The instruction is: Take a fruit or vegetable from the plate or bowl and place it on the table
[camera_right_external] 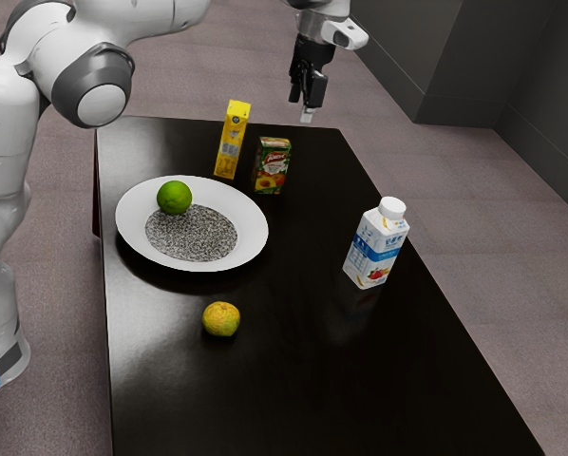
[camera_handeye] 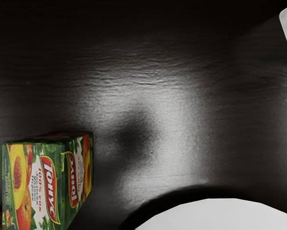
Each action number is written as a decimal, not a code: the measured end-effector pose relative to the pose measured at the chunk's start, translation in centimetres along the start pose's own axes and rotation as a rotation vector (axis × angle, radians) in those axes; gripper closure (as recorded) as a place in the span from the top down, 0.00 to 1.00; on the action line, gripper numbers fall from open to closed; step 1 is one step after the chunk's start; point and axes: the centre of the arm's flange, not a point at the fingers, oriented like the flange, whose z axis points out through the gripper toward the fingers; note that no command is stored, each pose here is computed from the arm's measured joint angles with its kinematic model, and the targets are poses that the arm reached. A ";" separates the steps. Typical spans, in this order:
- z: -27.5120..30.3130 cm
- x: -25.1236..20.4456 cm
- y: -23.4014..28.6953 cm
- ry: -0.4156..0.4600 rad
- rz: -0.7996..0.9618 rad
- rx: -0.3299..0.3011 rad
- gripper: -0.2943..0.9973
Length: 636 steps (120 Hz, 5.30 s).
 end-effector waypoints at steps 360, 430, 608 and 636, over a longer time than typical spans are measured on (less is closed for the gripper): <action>13.9 -15.6 -0.6 -0.079 1.752 0.050 0.76; 17.3 -17.6 0.8 -0.147 1.544 -0.084 0.77; 21.1 -18.8 3.0 -0.186 1.580 -0.106 0.77; 21.9 -18.5 2.4 -0.177 1.576 -0.133 0.77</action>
